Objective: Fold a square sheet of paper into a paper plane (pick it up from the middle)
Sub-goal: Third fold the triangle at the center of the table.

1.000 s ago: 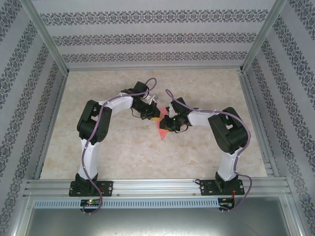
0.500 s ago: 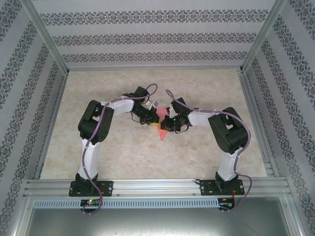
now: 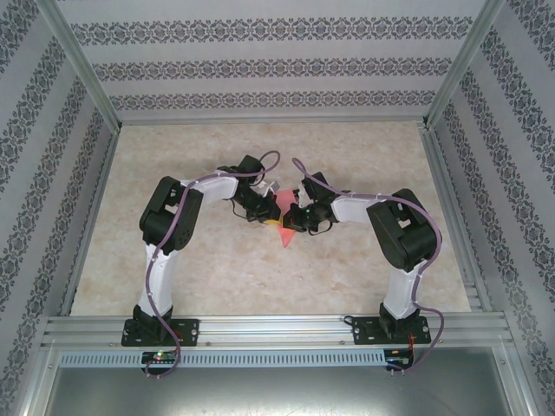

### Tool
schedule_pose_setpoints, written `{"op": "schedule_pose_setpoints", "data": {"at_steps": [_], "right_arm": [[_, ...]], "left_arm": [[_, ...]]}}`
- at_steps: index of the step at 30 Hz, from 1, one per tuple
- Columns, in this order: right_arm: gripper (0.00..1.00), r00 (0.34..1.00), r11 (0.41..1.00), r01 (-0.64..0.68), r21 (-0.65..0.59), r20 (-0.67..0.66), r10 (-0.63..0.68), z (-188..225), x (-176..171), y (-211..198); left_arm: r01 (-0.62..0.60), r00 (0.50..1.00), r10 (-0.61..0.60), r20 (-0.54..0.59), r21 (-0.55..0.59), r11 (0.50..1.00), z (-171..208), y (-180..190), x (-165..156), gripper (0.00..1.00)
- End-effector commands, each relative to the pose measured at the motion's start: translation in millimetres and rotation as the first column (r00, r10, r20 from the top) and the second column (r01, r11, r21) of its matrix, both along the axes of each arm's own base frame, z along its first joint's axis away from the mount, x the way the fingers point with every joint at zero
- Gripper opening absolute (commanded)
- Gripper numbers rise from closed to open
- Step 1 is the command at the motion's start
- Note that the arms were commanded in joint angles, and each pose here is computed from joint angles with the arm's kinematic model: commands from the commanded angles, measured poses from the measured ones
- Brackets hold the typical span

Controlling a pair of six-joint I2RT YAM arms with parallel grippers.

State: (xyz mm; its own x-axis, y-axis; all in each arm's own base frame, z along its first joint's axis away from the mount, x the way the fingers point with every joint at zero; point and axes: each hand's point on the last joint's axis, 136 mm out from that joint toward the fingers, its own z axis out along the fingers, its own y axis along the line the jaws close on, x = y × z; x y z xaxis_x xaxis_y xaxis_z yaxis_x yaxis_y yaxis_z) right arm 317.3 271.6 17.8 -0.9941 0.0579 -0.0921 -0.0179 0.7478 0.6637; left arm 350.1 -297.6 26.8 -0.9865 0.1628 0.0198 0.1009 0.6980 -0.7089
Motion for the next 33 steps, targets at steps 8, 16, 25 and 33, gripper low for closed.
{"op": "schedule_pose_setpoints", "data": {"at_steps": [8, 16, 25, 33], "right_arm": [[0.05, 1.0, 0.998, 0.018, 0.054, 0.014, -0.019, 16, 2, -2], [0.1, 0.998, 0.998, 0.033, 0.046, 0.044, -0.035, 30, 9, -15], [0.1, 0.998, 0.999, 0.047, -0.009, 0.043, -0.046, 23, 14, -36], [0.1, 0.997, 0.998, 0.064, -0.01, 0.048, -0.063, 20, 24, -42]], "left_arm": [[0.048, 0.998, -0.044, -0.035, 0.111, 0.993, -30, 14, -15, 0.07], [0.053, 0.998, -0.05, -0.026, 0.136, 0.989, -32, 17, -14, 0.07], [0.049, 0.999, -0.046, -0.022, 0.128, 0.991, -29, 17, -14, 0.08], [0.048, 0.999, -0.045, -0.022, 0.129, 0.991, -30, 17, -13, 0.08]]}}
